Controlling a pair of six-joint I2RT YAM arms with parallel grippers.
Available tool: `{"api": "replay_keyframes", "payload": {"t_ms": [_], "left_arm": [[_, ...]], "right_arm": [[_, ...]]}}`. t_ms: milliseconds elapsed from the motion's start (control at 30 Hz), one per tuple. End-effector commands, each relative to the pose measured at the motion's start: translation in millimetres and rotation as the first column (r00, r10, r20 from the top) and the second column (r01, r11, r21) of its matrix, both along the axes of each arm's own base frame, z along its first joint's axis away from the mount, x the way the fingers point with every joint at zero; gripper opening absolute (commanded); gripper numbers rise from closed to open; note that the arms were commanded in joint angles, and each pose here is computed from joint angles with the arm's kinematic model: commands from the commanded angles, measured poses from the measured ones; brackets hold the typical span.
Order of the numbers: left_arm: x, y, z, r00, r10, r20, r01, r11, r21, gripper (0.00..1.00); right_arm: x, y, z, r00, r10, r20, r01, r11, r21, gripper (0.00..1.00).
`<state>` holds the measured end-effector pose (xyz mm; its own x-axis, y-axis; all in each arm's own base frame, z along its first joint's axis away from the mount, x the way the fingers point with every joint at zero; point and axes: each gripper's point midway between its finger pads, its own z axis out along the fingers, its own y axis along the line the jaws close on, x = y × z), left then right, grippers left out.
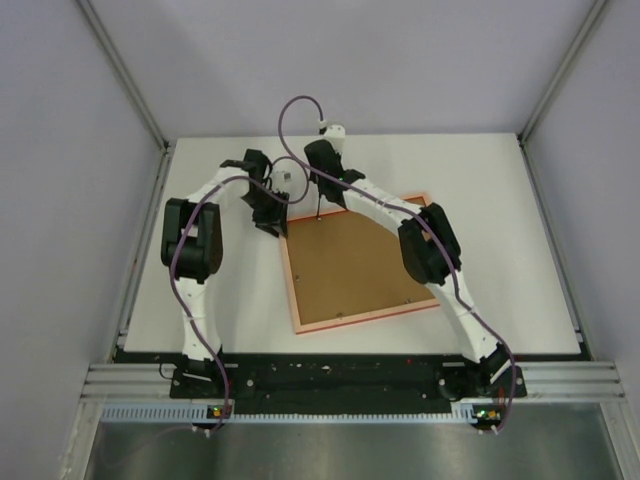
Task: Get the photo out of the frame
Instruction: Release the photo frame item from the photo frame.
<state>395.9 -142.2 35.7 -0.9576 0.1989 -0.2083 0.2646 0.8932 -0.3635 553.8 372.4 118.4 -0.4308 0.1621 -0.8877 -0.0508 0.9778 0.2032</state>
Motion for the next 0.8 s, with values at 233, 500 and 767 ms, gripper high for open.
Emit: {"api": "replay_keyframes", "payload": {"t_ms": [233,500,767], "left_arm": [[5.2,-0.5,25.4,0.998,0.021,0.058,-0.018,0.998,-0.053,0.4],[4.9,0.1,24.3,0.998,0.024,0.054,-0.02,0.998,-0.057,0.4],[5.1,2.0,22.6,0.998,0.029,0.055,-0.025,0.998,-0.061,0.4]], "right_arm": [[4.3,5.8,17.4,0.996,-0.028,0.089,0.029,0.999,-0.015,0.0],[3.4,5.9,19.2,0.994,-0.03,0.103,0.034,0.999,-0.033,0.0],[3.2,6.0,23.8,0.991,-0.039,0.131,0.047,0.998,-0.053,0.0]]}}
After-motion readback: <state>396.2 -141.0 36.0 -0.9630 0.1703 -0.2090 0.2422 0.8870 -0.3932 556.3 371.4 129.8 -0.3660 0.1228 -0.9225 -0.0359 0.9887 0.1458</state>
